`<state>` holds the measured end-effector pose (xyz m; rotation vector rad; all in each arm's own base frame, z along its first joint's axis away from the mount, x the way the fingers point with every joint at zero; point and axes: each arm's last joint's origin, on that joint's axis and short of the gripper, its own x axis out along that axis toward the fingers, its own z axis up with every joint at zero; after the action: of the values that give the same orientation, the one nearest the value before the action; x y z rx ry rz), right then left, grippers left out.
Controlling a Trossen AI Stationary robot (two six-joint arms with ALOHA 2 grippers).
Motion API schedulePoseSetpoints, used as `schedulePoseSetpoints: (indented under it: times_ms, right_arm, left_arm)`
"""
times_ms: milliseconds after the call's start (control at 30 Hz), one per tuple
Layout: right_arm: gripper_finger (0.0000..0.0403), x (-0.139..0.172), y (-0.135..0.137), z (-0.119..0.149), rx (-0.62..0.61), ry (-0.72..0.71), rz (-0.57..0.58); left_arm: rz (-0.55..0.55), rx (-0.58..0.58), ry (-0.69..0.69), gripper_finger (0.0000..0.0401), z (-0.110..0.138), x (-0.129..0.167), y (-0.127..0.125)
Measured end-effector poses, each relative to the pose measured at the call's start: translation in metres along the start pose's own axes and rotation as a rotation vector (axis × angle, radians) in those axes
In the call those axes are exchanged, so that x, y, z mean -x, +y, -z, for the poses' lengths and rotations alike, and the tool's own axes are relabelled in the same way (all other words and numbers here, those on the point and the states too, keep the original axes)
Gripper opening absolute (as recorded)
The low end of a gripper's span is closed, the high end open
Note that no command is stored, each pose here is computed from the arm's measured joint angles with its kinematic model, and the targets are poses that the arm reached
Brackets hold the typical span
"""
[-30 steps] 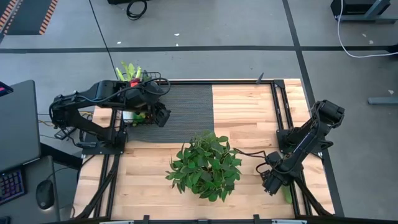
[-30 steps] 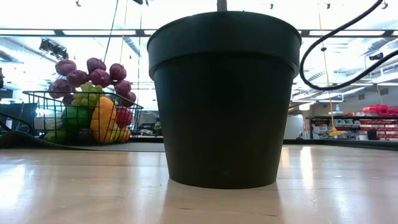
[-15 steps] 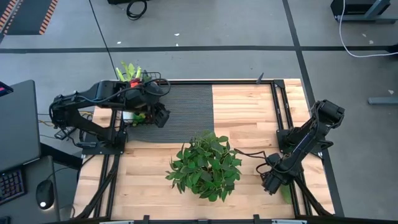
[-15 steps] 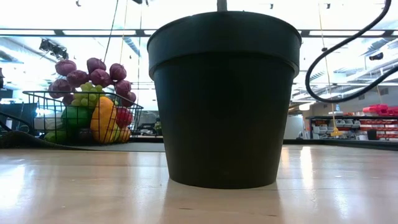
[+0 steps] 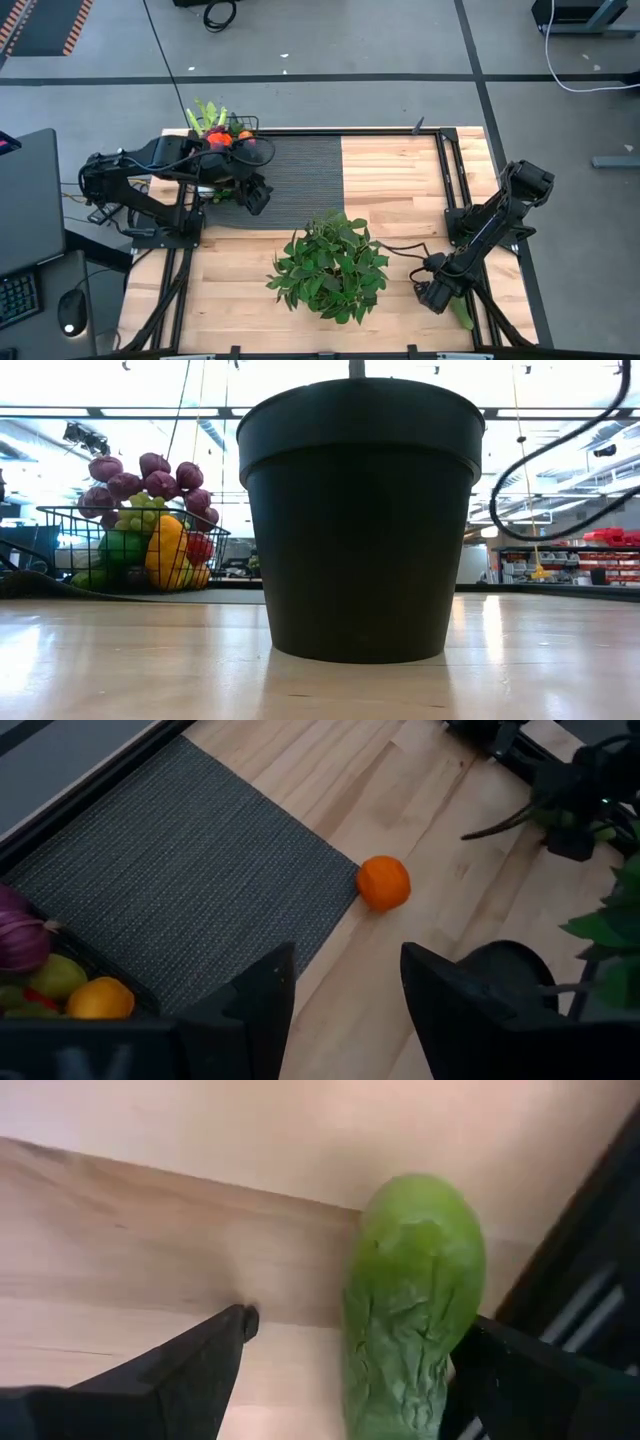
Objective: Build produce basket
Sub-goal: Put the green cucumber into the wire basket
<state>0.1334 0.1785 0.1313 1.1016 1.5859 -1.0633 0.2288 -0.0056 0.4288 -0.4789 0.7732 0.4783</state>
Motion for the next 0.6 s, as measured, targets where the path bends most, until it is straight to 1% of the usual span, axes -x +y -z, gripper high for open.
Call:
schedulePoseSetpoints:
  times_ms: [167, 267, 400, 467, 600]
  right_arm:
    - [0.0346, 0.006, 0.01, -0.001, -0.008, -0.029, -0.082]
    - [0.0332, 0.007, 0.012, -0.002, 0.003, -0.032, -0.102]
    - [0.0283, 0.007, 0.012, -0.001, 0.005, -0.031, -0.103]
    - [0.025, 0.007, 0.012, 0.0, 0.014, -0.031, -0.102]
    - [0.0176, 0.005, 0.009, 0.002, 0.072, -0.021, -0.09]
  left_arm:
    - [0.012, -0.007, -0.003, 0.0188, 0.001, 0.001, -0.003]
    - [0.007, -0.007, -0.008, 0.0186, 0.001, 0.001, -0.003]
    - [0.004, -0.006, -0.012, 0.0186, 0.001, 0.0, -0.003]
    - [0.004, -0.006, -0.012, 0.0185, 0.001, 0.0, -0.003]
    - [0.004, -0.006, -0.013, 0.0179, 0.0, 0.0, -0.003]
